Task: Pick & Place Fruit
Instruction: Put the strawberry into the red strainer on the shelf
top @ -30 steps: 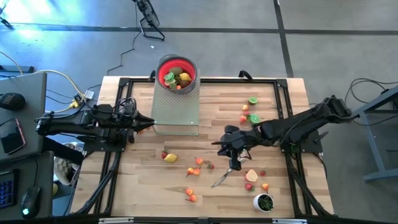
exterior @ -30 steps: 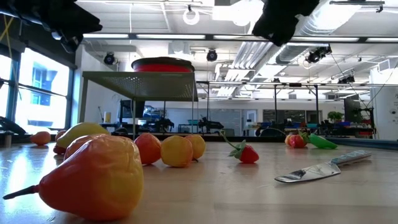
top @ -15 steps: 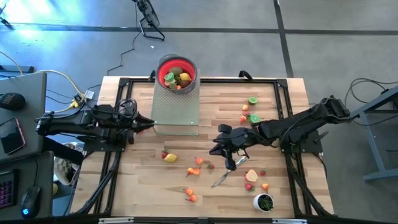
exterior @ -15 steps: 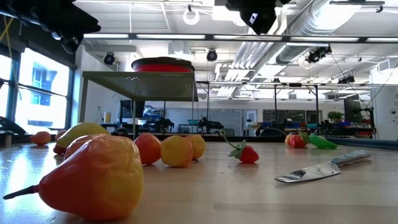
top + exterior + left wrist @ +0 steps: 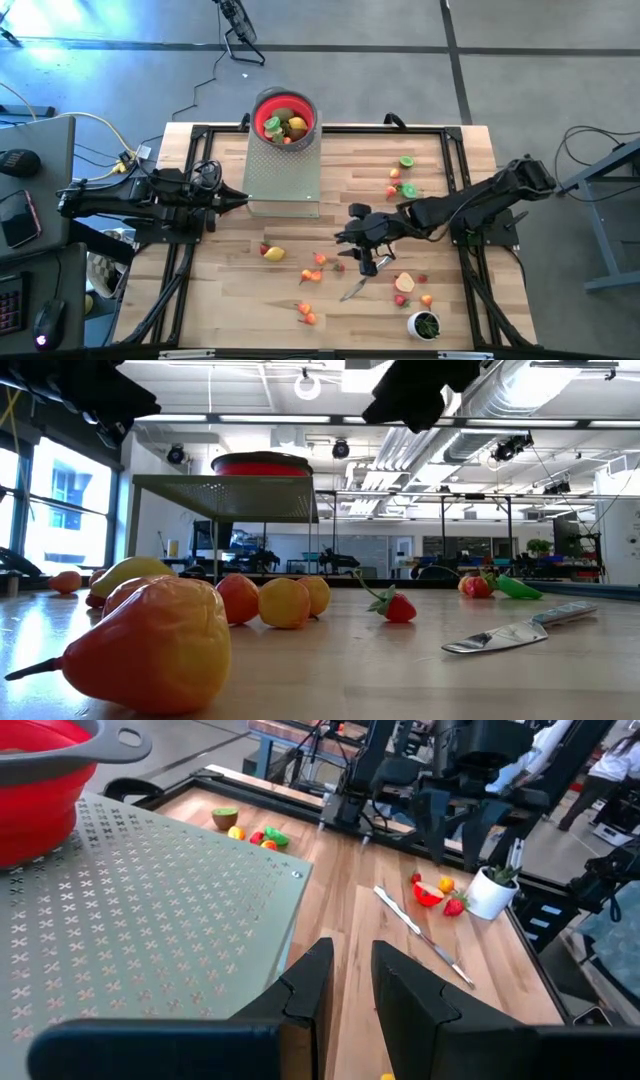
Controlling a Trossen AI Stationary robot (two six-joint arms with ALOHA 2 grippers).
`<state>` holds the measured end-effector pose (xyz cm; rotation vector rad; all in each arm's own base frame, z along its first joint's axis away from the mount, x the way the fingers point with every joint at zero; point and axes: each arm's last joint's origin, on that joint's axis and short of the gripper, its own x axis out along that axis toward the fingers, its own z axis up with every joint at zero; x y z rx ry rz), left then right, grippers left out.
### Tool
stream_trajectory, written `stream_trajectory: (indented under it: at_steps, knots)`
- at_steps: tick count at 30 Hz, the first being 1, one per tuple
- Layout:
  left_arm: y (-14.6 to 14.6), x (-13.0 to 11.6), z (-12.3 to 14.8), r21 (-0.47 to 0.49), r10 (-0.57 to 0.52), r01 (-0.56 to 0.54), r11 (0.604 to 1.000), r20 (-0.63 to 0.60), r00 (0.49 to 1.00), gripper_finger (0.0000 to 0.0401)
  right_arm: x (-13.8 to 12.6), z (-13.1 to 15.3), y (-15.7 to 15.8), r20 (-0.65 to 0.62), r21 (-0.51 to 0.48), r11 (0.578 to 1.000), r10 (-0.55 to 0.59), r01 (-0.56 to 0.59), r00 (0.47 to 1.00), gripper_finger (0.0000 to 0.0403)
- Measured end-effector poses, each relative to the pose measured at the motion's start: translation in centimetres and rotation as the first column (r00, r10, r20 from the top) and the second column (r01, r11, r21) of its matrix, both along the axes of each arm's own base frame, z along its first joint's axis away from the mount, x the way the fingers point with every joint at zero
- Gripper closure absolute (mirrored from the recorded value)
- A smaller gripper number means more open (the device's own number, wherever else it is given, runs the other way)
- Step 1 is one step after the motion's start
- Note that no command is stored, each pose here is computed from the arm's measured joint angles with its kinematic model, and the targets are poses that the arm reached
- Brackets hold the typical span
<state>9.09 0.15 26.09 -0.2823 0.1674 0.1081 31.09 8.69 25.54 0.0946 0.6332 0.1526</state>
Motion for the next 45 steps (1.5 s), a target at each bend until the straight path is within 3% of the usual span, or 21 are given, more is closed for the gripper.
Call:
stream_trajectory:
  at_steps: [5, 9, 24, 45]
  knots:
    - [0.0, 0.0, -0.1, 0.000, 0.000, 0.000, 1.000, -0.006, 1.000, 0.0334, 0.4, -0.9, 0.3, -0.025, -0.025, 1.000, 0.001, -0.001, 1.000, 0.0188]
    - [0.0, 0.0, 0.0, 0.000, 0.001, -0.001, 1.000, -0.004, 1.000, 0.0334, 0.9, -1.9, 0.6, -0.056, -0.003, 0.999, 0.039, -0.039, 0.998, 0.0170]
    - [0.0, 0.0, -0.1, 0.026, -0.002, 0.002, 1.000, -0.009, 1.000, 0.0334, 3.7, -9.0, 1.9, -0.194, 0.026, 0.995, 0.096, -0.093, 0.976, 0.0220]
    - [0.0, 0.0, 0.0, 0.026, -0.005, 0.006, 1.000, -0.008, 1.000, 0.0334, 4.5, -11.6, 2.1, -0.223, 0.013, 0.996, 0.085, -0.084, 0.971, 0.0224]
